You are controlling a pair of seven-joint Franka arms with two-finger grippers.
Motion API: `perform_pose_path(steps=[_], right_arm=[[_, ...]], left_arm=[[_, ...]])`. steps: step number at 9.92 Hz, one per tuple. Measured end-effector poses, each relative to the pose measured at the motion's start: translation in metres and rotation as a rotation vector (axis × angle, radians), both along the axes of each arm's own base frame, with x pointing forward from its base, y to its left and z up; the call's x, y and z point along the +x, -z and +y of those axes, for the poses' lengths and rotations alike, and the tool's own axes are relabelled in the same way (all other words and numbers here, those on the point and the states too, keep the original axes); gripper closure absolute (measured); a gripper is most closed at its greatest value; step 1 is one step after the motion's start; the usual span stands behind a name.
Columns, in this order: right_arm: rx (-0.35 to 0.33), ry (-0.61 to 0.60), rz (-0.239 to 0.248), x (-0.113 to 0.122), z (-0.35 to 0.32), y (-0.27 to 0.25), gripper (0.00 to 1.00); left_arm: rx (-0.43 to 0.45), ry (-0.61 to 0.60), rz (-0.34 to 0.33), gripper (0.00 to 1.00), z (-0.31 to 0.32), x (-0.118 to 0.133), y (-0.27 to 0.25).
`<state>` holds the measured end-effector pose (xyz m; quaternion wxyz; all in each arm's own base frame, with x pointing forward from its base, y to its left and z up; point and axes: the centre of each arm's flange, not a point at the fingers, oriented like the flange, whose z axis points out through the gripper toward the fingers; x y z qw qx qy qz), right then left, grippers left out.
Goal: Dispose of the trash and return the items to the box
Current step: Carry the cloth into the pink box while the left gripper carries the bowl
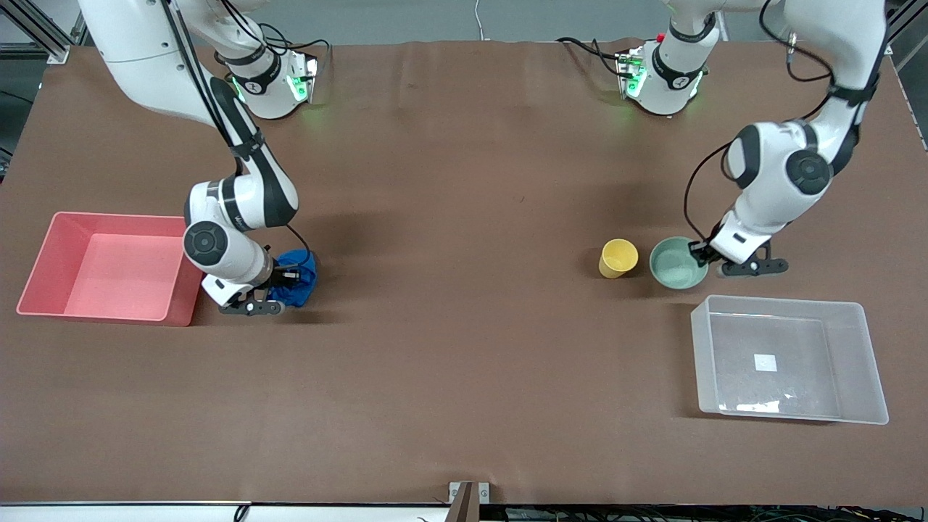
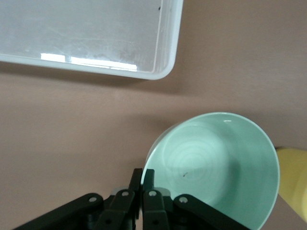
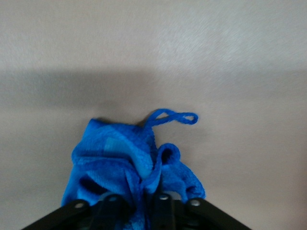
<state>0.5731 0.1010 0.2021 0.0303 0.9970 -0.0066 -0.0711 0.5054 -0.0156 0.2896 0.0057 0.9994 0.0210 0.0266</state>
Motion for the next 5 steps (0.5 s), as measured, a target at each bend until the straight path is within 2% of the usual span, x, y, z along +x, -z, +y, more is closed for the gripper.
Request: perform_pose_path(steps=[1,2,3,5], right_arm=[[-0.007,0.016,0.039,0.011,-0.008,-0.018,0.85],[-0.008,0.024,0.076,0.025,-0.022,-0.046,0.87],[0.002,0.02,0.093,0.039,-0.047,-0.079,0.87],[0.04,-0.001,0.056,0.053,-0.133,-0.139,0.87]], left_arm=[[-0.002,0.006,-0.015,0.96,0.005,0.006,-0.037],[-0.001,0.016,-0.05,0.96,0.015,0.021,-0.072],[0.003,0.022,-0.093,0.96,0.025,0.042,-0.096],[0.009,0.019,-0.125,0.96,0.043,0.095,-0.111]])
